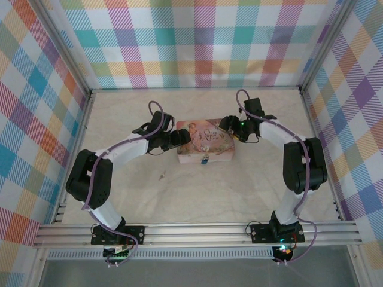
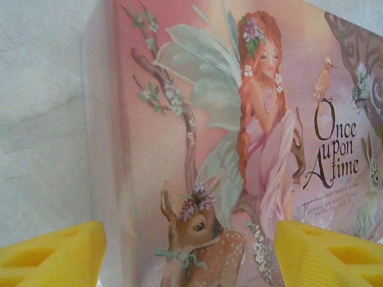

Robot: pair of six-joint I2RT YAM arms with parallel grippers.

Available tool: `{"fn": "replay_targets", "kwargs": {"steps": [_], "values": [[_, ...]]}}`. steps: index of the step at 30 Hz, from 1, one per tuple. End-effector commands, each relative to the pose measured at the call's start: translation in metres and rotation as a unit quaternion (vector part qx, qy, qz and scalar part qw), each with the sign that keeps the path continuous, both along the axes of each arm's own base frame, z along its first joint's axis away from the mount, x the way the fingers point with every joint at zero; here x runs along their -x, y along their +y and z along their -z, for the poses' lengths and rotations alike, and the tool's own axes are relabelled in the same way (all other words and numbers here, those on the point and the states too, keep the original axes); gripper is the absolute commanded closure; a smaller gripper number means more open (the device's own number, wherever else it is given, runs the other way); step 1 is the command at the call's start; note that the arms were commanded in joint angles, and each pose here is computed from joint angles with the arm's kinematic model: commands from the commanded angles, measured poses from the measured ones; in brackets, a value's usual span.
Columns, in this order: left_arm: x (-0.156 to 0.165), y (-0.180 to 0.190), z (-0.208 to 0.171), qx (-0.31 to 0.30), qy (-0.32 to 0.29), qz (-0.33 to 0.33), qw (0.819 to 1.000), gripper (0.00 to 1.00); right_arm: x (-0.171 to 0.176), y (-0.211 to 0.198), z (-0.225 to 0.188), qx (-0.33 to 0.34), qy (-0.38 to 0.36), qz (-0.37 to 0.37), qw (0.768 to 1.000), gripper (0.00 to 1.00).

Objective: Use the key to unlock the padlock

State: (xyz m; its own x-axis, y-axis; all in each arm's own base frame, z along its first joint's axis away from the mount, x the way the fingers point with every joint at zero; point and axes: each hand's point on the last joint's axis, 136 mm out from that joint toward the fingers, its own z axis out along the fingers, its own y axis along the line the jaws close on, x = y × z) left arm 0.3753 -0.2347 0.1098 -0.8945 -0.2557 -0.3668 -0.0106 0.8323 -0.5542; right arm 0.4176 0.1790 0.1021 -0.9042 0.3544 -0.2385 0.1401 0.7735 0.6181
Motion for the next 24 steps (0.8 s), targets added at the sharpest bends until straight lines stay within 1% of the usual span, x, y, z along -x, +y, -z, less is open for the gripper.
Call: {"fn": "replay_targets", "kwargs": {"steps": [1,14,21,24], "values": [[-0.014,0.003,-0.01,0.003,-0.022,-0.004,1.0,0.25,0.004,0.003,-0.006,0.001,-0.004,-0.009,1.0,0.24],[-0.04,-0.012,-0.01,0.025,-0.019,0.0,0.999,0.24,0.016,0.004,-0.006,-0.01,-0.002,-0.005,1.0,0.25],[-0.044,-0.006,-0.01,0.021,-0.019,-0.009,1.0,0.22,0.019,0.011,-0.006,-0.014,-0.002,-0.013,1.0,0.25],[-0.043,0.002,-0.012,0.016,-0.019,-0.02,0.999,0.15,0.019,0.01,-0.006,-0.01,0.0,-0.012,1.0,0.25]]}}
